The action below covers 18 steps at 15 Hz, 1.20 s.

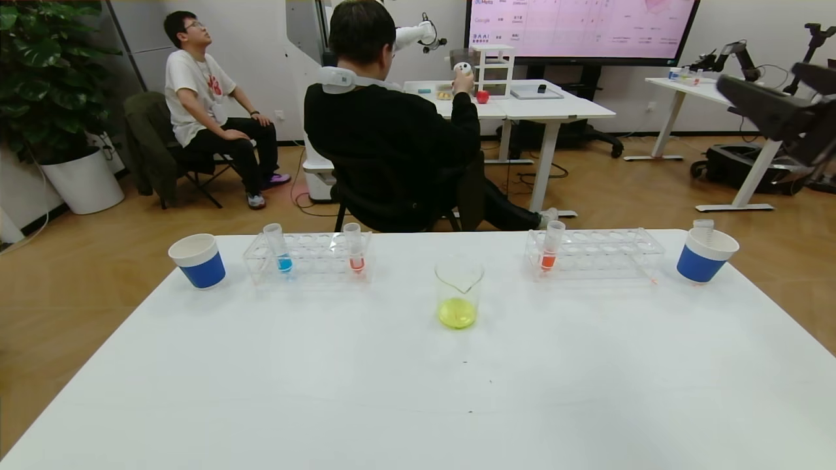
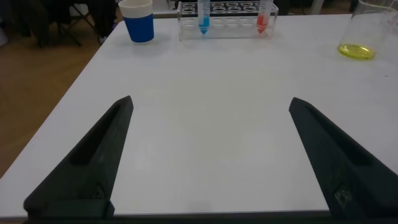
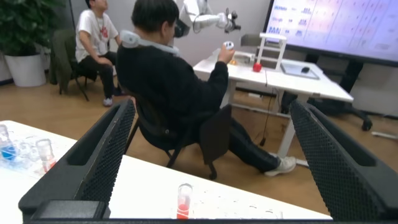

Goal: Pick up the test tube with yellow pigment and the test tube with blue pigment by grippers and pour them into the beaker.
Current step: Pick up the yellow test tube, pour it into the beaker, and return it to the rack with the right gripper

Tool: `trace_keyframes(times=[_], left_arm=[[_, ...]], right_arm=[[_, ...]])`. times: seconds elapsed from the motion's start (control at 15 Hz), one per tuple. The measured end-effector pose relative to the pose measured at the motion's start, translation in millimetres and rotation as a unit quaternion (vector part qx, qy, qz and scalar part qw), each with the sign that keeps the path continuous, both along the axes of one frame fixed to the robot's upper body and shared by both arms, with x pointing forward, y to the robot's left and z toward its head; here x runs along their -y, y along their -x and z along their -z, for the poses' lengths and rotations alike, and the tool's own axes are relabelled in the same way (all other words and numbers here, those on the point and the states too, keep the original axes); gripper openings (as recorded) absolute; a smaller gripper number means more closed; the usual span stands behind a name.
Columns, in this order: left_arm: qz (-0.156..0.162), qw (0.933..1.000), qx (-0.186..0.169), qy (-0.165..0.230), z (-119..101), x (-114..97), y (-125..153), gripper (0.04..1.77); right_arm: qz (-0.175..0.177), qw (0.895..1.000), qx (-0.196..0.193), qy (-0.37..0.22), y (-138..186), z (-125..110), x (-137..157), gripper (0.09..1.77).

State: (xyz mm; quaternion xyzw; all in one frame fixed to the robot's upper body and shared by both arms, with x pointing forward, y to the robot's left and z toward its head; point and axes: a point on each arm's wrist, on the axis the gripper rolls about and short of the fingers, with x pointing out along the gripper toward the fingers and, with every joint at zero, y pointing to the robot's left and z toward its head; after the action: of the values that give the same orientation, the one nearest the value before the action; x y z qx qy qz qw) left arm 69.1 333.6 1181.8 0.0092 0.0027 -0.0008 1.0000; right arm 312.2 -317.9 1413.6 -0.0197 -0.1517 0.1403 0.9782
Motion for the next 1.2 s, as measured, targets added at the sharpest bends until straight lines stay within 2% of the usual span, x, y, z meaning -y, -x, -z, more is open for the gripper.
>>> trace_keyframes(times=[0.13, 0.4, 0.53, 0.67, 0.87, 0.93, 1.07, 1.2], left_arm=[[0.0, 1.0, 0.0, 0.0, 0.0, 0.0, 0.0, 1.75], [0.0, 1.0, 0.0, 0.0, 0.0, 0.0, 0.0, 1.75], [0.0, 1.0, 0.0, 0.0, 0.0, 0.0, 0.0, 1.75], [0.0, 1.0, 0.0, 0.0, 0.0, 0.0, 0.0, 1.75], [0.0, 1.0, 0.0, -0.001, 0.1, 0.0, 0.0, 1.75], [0.0, 1.0, 0.0, 0.0, 0.0, 0.0, 0.0, 1.75], [0.0, 1.0, 0.0, 0.0, 0.0, 0.0, 0.0, 1.75], [0.001, 1.0, 0.0, -0.004, 0.0, 0.0, 0.0, 1.75]], right_arm=[[0.003, 0.999, 0.035, 0.0, 57.8, -1.7, 4.4, 1.74], [0.036, 0.995, 0.091, 0.0, 153.7, 25.4, 14.1, 1.74], [0.051, 0.994, 0.098, 0.001, 190.1, 47.4, 14.8, 1.74], [0.055, 0.995, 0.079, 0.002, 219.4, 72.6, 13.6, 1.74], [0.044, 0.997, 0.056, 0.005, 254.9, 108.9, 13.2, 1.74], [0.054, 0.998, 0.041, 0.011, 261.5, 125.9, 14.0, 1.74], [0.088, 0.994, 0.06, 0.007, 265.1, 146.7, 16.1, 1.74], [0.095, 0.994, 0.049, 0.007, 258.8, 169.1, 16.5, 1.74]])
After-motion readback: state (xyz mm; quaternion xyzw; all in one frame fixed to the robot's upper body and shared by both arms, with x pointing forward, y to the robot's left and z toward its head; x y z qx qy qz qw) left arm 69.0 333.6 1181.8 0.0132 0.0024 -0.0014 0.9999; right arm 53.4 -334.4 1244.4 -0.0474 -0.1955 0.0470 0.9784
